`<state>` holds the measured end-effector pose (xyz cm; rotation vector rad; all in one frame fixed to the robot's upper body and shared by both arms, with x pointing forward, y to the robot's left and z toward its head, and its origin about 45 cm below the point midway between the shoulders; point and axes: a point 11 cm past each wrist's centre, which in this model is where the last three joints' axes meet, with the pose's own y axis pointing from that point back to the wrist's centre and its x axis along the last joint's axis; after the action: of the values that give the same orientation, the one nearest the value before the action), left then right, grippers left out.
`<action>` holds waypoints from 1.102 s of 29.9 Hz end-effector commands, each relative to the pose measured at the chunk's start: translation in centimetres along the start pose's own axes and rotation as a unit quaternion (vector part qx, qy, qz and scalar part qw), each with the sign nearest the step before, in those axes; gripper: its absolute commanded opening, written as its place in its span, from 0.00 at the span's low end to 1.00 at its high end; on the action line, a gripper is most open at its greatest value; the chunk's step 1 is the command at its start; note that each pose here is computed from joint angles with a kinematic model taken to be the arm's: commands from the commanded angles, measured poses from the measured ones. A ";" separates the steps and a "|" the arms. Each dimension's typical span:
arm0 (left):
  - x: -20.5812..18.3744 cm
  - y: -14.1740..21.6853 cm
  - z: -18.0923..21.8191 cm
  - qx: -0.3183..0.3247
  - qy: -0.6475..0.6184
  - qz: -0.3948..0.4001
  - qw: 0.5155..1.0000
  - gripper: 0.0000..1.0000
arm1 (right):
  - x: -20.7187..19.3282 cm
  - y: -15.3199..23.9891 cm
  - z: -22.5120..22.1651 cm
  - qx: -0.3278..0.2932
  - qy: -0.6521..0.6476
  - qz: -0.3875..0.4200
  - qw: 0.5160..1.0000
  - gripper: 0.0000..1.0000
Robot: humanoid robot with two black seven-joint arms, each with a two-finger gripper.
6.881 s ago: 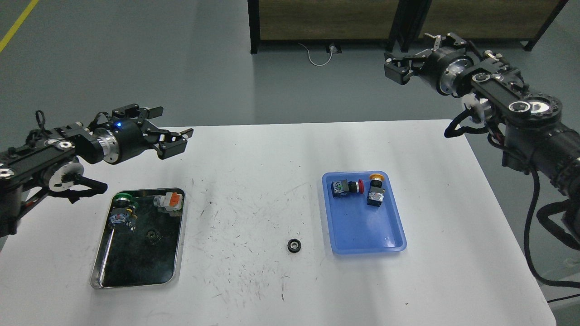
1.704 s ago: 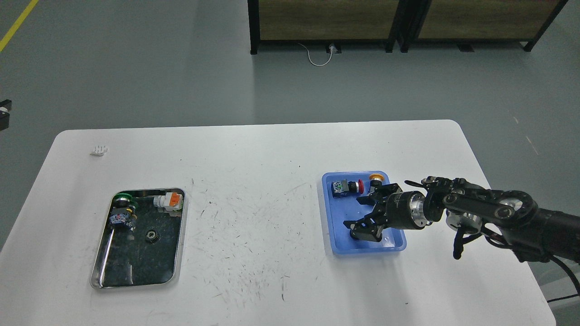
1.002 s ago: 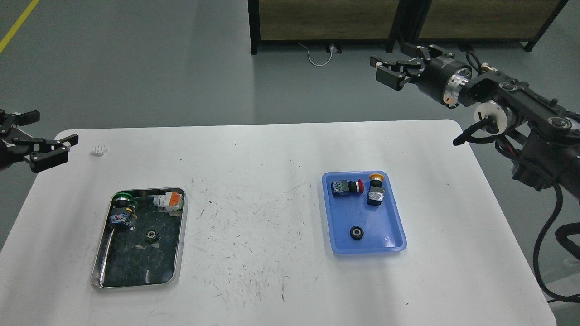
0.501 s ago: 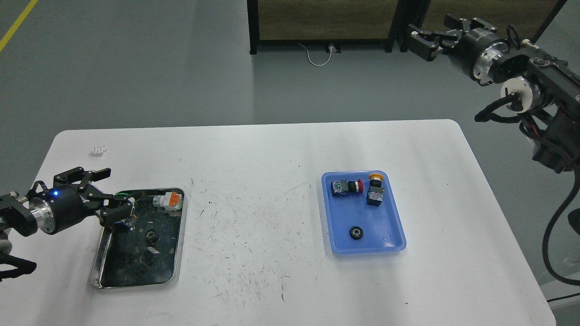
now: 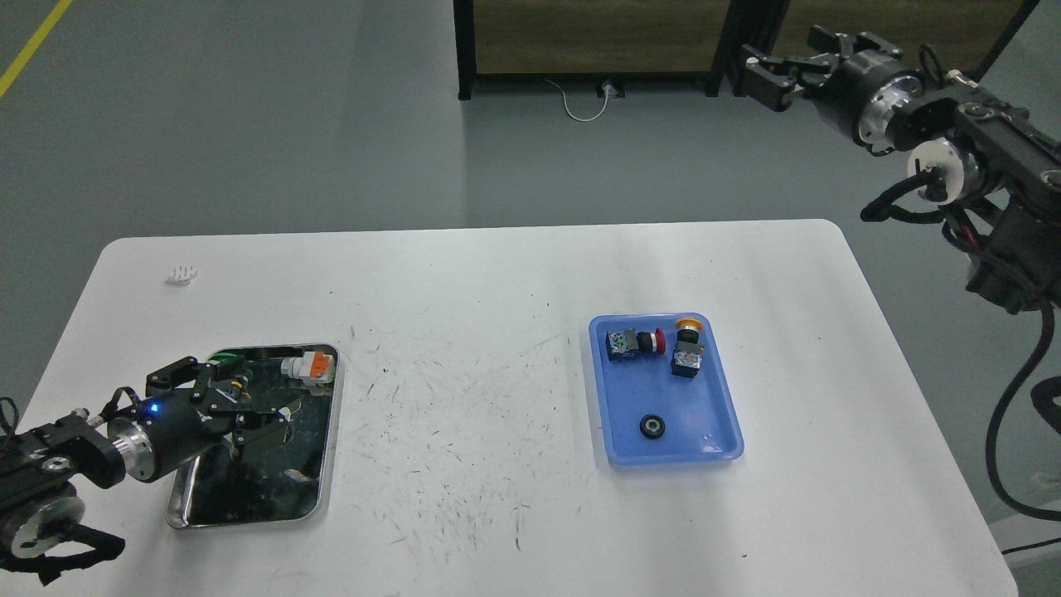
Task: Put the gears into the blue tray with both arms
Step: 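Move the left gripper back down to the circuit board, then grasp the second black gear on the circuit board with the left gripper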
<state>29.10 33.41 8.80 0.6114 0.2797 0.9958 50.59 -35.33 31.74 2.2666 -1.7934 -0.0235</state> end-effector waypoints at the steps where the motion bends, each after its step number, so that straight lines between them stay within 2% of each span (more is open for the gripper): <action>1: -0.7 -0.5 -0.8 0.004 0.006 0.008 1.000 0.98 | 0.0 0.0 0.1 -0.002 0.003 0.000 1.000 0.94; 8: -1.0 -0.2 -2.2 0.011 0.012 0.023 1.000 0.96 | 0.0 0.0 0.1 -0.002 0.004 0.000 1.000 0.94; 16: -0.8 0.5 -4.4 0.031 0.017 0.040 0.999 0.80 | 0.1 0.0 0.4 -0.006 0.005 0.002 1.000 0.94; 21: -0.8 0.7 -4.9 0.036 0.018 0.043 0.998 0.75 | 0.2 0.0 0.3 -0.005 0.005 0.003 1.000 0.94; 33: -2.1 -0.6 -5.2 0.036 0.024 0.040 0.998 0.76 | -0.7 -0.5 0.3 -0.005 0.003 -0.003 1.000 0.94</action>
<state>25.86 33.45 4.33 0.6677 0.3373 1.0791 50.79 -34.72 31.27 2.2634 -1.7806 -0.0270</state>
